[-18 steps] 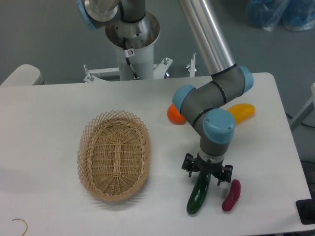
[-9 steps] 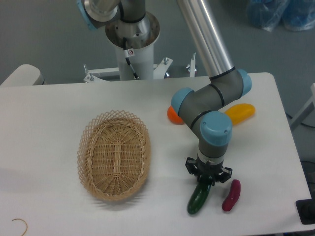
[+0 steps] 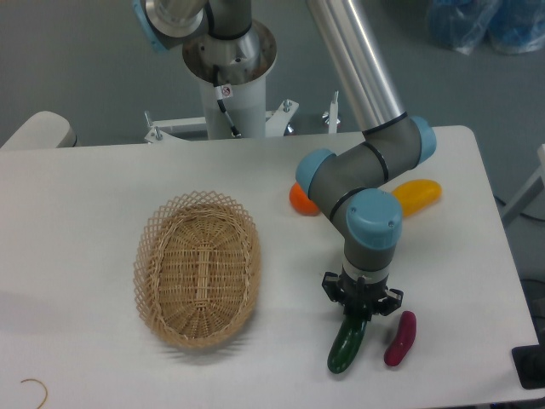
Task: Pick up the cucumber from the table
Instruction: 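Close the gripper around the cucumber's stem end, then lift the gripped cucumber up off the table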
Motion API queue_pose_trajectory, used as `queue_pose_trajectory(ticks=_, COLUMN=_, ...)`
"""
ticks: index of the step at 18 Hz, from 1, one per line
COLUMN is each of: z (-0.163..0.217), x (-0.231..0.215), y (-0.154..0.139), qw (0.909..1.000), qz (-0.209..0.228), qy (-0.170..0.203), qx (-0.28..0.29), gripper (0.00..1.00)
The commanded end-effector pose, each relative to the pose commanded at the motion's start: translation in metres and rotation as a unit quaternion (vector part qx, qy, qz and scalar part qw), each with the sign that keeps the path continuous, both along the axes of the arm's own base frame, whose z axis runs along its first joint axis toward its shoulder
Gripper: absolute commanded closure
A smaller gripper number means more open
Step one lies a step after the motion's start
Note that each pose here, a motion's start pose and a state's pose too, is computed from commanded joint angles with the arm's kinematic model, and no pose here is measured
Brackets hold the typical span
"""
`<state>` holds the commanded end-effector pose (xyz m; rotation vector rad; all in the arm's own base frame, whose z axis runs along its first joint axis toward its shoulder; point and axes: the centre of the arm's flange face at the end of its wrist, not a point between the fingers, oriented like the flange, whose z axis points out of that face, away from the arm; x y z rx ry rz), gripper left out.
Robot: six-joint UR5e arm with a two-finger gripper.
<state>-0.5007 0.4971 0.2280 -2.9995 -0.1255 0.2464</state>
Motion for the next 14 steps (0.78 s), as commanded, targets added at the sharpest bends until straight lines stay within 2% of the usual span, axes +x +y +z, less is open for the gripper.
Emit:
queue_pose_trajectory(ticks=4, z=0.057, x=0.001, y=-0.017, qw=0.9972, qz=-0.063, qy=0.03, qx=-0.026, gripper=0.71)
queue_pose_trajectory(ticks=7, z=0.103, x=-0.012, y=-0.05, qw=0.9966, qz=-0.067, qy=0.042, qx=-0.024, gripper=0.71)
queue_pose_trajectory(ticks=9, z=0.132, x=-0.012, y=-0.059, qw=0.9954, qz=-0.083, qy=0.037, qx=-0.029, gripper=0.71)
queue_pose_trajectory(ticks=12, z=0.165, x=-0.022, y=-0.076, qw=0.9943, qz=-0.097, qy=0.012, qx=-0.043, gripper=0.71)
queue_pose_trajectory(ticks=14, z=0.178, x=-0.028, y=-0.083, qw=0.9933, qz=-0.109, qy=0.012, qx=-0.036, gripper=0.71)
